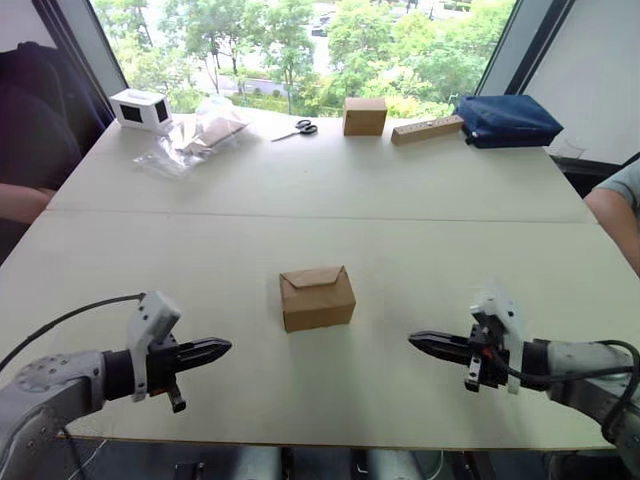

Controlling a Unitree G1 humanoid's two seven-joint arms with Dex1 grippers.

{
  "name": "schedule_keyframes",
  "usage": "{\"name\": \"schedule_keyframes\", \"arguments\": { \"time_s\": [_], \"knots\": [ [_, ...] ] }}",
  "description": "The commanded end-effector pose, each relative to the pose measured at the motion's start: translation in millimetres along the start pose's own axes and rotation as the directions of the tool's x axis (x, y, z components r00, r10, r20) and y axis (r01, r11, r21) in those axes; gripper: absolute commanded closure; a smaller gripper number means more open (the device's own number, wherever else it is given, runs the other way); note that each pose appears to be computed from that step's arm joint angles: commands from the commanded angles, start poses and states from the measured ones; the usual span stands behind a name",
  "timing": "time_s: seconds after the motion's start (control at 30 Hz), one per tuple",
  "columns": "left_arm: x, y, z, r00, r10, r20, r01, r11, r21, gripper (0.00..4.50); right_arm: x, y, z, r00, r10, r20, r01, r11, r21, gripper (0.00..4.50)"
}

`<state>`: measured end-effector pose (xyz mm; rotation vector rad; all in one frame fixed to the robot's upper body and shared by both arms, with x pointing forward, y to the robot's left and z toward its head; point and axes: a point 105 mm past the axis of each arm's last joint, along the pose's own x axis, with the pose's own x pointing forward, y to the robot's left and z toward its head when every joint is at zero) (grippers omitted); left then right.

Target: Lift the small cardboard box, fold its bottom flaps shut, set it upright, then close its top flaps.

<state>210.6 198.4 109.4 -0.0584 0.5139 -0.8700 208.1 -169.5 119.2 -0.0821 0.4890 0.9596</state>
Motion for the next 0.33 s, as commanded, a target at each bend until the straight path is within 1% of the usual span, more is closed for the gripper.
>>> {"name": "schedule_keyframes", "arguments": {
  "time_s": [0.03,0.1,0.2,0.33],
  "knots": [
    [-3.6,3.8,6.3,0.999,0.013,0.047,-0.012,1.0,-0.014,4.45,-2.0,-2.4,-1.0,1.0,-0.015,0.0,0.014,0.999,-0.03,4.5],
    [-0.6,3.3,4.0,1.0,0.002,0.031,-0.002,1.0,0.008,4.45,-1.0,-4.4,-0.1,1.0,-0.023,0.018,0.024,1.0,-0.016,4.5],
    [4.4,-0.9,4.8,0.999,-0.024,0.042,0.024,1.0,-0.003,4.45,-0.5,-7.8,6.3,0.998,-0.041,0.046,0.041,0.999,-0.018,4.5],
    [7.6,-2.7,5.8,0.998,-0.041,0.046,0.041,0.999,0.003,4.45,-0.3,-8.1,8.3,0.998,-0.044,0.049,0.045,0.999,-0.024,4.5]
  ]
}}
